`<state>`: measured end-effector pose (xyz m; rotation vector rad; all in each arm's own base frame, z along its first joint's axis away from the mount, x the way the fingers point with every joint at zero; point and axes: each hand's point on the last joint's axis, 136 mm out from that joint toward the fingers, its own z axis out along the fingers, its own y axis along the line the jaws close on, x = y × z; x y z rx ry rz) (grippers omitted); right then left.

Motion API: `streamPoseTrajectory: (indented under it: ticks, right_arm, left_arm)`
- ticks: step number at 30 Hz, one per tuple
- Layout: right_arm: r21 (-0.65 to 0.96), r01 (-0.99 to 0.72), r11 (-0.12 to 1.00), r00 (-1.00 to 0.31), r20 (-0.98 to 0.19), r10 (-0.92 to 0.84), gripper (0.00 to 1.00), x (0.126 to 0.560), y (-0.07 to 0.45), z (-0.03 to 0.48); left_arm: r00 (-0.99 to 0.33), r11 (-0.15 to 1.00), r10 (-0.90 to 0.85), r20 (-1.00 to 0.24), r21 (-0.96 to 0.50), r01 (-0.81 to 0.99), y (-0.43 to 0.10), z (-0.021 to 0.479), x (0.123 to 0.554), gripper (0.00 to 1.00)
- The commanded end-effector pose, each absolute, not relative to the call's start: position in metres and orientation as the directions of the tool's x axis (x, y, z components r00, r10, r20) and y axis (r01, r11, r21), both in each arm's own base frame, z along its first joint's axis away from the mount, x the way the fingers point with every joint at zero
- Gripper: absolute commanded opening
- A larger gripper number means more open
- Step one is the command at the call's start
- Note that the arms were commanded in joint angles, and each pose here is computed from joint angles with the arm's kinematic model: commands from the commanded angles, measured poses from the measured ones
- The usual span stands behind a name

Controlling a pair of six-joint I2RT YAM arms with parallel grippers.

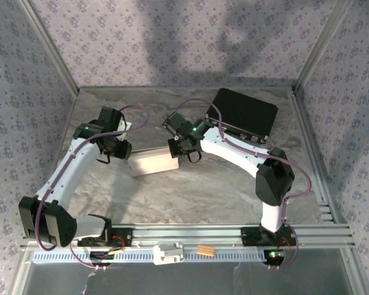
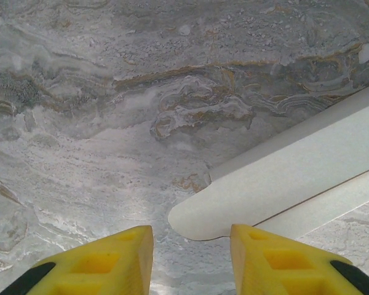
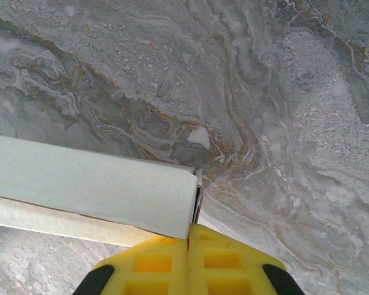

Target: Fold the paper box

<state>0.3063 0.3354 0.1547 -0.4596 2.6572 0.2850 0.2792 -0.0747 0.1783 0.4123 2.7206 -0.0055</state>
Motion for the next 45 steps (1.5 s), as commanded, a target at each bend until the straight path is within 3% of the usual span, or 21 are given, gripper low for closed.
streamPoseTrajectory:
  ticks: [1, 8, 14, 20, 34, 45]
  right_arm:
    - [0.093, -0.357, 0.929, -0.873, -0.387, -0.297, 0.0, 0.303, 0.327, 0.142]
    - [0.091, -0.359, 0.929, -0.874, -0.381, -0.301, 0.0, 0.303, 0.326, 0.141]
    - [0.091, -0.362, 0.928, -0.873, -0.381, -0.304, 0.0, 0.303, 0.326, 0.141]
    - [0.093, -0.364, 0.927, -0.874, -0.378, -0.305, 0.0, 0.302, 0.326, 0.14]
    - [0.099, -0.363, 0.926, -0.875, -0.378, -0.302, 0.0, 0.304, 0.327, 0.141]
    - [0.096, -0.364, 0.926, -0.874, -0.378, -0.305, 0.0, 0.304, 0.327, 0.141]
  left_arm:
    - [-0.848, 0.938, 0.335, -0.41, 0.062, 0.34, -0.081, 0.187, 0.279, 0.38]
    - [-0.814, 0.932, 0.333, -0.476, 0.036, 0.361, -0.084, 0.204, 0.268, 0.49]
    - [-0.841, 0.926, 0.373, -0.391, 0.104, 0.363, -0.071, 0.177, 0.264, 0.5]
    - [-0.826, 0.92, 0.39, -0.407, 0.131, 0.37, -0.073, 0.175, 0.282, 0.48]
    - [-0.8, 0.912, 0.407, -0.441, 0.142, 0.385, -0.078, 0.178, 0.296, 0.38]
    - [-0.801, 0.914, 0.397, -0.448, 0.115, 0.389, -0.082, 0.181, 0.297, 0.15]
